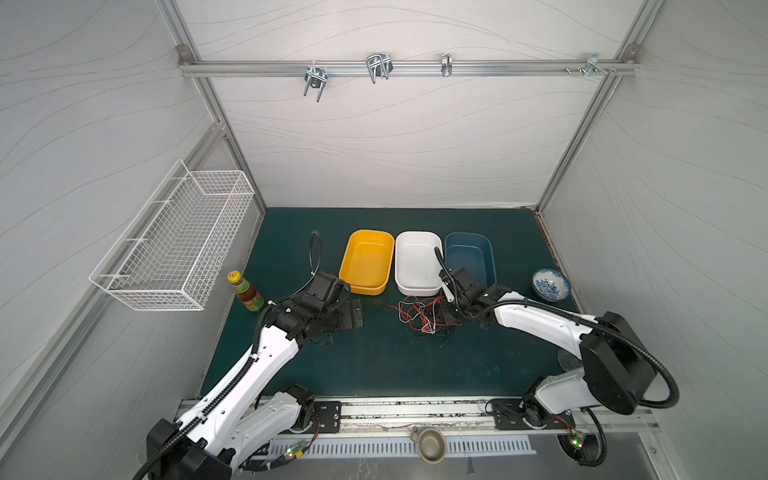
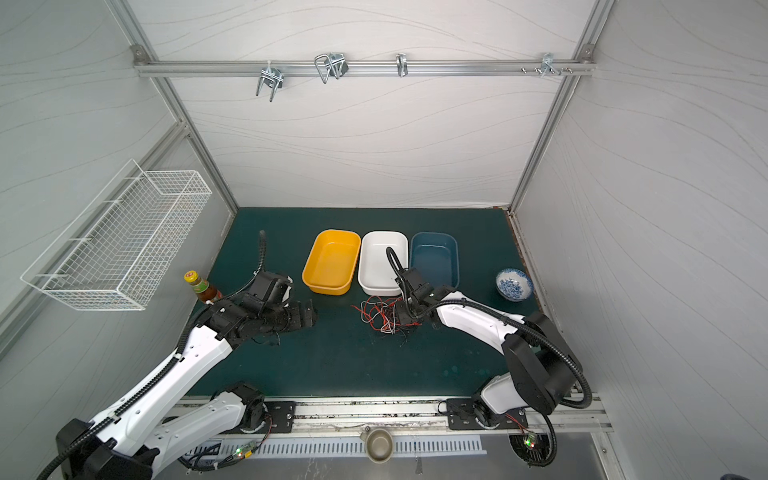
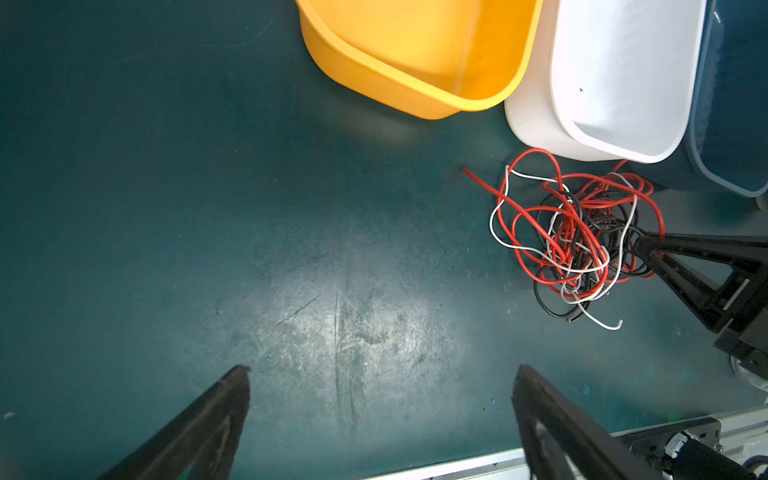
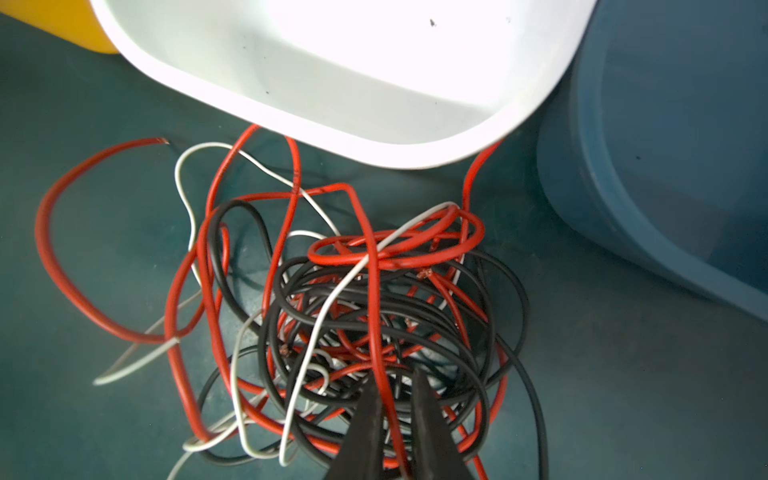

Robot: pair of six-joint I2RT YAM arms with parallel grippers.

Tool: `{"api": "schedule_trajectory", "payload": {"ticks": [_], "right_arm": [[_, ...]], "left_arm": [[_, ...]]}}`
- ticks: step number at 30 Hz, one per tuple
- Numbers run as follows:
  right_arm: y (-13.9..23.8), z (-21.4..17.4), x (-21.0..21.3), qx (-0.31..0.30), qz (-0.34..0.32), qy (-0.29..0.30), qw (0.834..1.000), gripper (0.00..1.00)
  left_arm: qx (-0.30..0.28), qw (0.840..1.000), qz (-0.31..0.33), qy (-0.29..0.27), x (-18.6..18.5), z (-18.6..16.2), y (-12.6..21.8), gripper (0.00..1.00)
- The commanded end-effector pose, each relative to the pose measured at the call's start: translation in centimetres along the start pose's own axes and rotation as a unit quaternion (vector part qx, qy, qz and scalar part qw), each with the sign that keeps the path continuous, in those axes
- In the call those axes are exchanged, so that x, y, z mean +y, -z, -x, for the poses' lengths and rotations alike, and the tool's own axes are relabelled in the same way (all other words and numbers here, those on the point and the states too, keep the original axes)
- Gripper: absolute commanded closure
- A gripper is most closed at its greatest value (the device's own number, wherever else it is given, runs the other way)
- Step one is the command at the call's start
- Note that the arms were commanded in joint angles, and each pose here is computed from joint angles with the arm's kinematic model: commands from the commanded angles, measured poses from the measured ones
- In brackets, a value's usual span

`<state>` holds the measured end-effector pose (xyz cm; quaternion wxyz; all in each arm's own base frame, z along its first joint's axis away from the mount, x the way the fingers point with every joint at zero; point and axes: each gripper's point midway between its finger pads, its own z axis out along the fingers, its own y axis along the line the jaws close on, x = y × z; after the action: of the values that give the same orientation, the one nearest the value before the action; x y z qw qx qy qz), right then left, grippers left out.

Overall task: Untangle the cables
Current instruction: 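Close the right gripper on a red wire in the tangled pile, then lift the red wire with the right gripper, pulling it free of the pile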

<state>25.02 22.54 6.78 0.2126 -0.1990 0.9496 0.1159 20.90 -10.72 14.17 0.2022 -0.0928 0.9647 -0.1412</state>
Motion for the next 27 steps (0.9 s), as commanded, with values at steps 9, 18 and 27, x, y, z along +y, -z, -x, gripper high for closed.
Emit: {"api": "schedule_trajectory", "payload": {"ticks": [9, 18, 27], "right_arm": [[4.7, 2.3, 2.0, -0.043, 0.032, 0.029, 0.998, 1.00], [10.2, 4.3, 5.1, -0.093, 0.069, 0.063, 0.991, 1.00], [16.8, 6.8, 8.3, -0.148, 0.110, 0.098, 0.978, 1.00]], "left_arm": [[-0.003, 1.000, -0.012, -0.004, -0.6, 0.4, 0.1, 0.00], [0.001, 1.000, -0.016, -0.004, -0.8, 0.3, 0.0, 0.00], [0.002, 1.000, -0.017, -0.005, -0.8, 0.3, 0.0, 0.00]]}}
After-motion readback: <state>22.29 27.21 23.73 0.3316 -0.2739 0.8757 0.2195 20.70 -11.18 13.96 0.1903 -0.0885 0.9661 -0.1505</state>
